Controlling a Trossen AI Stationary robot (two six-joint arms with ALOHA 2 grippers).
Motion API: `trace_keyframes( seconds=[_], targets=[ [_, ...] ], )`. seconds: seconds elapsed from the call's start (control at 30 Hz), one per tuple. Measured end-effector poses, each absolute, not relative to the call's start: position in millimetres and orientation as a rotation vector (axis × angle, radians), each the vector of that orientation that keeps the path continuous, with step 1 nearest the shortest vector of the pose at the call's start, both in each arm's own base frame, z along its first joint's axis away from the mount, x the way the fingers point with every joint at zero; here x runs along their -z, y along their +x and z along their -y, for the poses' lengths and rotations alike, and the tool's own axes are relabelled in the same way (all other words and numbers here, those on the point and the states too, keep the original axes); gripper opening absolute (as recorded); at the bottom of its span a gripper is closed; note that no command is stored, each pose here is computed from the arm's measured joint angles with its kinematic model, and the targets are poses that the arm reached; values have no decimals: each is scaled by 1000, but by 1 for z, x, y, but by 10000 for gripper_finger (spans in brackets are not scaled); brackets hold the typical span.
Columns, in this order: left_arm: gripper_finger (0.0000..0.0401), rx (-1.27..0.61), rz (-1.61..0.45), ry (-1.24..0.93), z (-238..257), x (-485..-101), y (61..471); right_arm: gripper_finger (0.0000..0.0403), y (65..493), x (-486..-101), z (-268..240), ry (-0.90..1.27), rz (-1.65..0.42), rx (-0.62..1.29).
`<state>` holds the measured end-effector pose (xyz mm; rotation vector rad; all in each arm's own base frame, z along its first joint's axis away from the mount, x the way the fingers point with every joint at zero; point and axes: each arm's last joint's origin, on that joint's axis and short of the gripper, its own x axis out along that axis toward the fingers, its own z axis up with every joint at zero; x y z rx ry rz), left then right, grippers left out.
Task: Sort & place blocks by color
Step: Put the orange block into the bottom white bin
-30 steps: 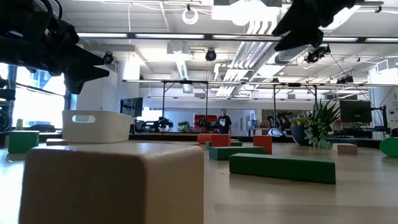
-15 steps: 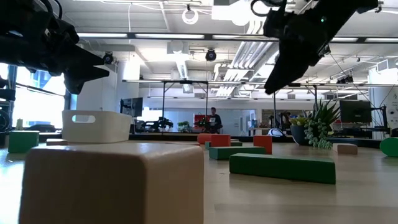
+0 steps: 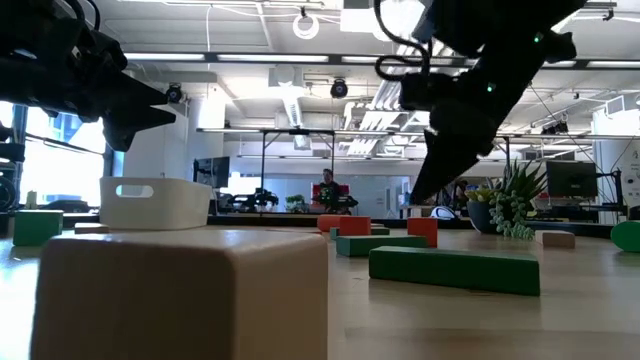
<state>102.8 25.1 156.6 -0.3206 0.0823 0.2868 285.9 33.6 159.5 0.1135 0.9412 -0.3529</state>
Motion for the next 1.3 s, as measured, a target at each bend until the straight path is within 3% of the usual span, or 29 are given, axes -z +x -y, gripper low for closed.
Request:
trace_keyframes(
  seconds=[0.47, 0.93, 1.3],
  targets=[
    [170, -287, -82, -321, -25, -157, 103, 244, 292, -136, -28, 178, -1019, 368],
    [170, -287, -82, -321, -25, -157, 103, 109, 293, -136, -19, 278, -1030, 347],
    [170, -286, -82, -321, -25, -157, 103, 107, 292, -137, -27, 302, -1029, 343]
  ],
)
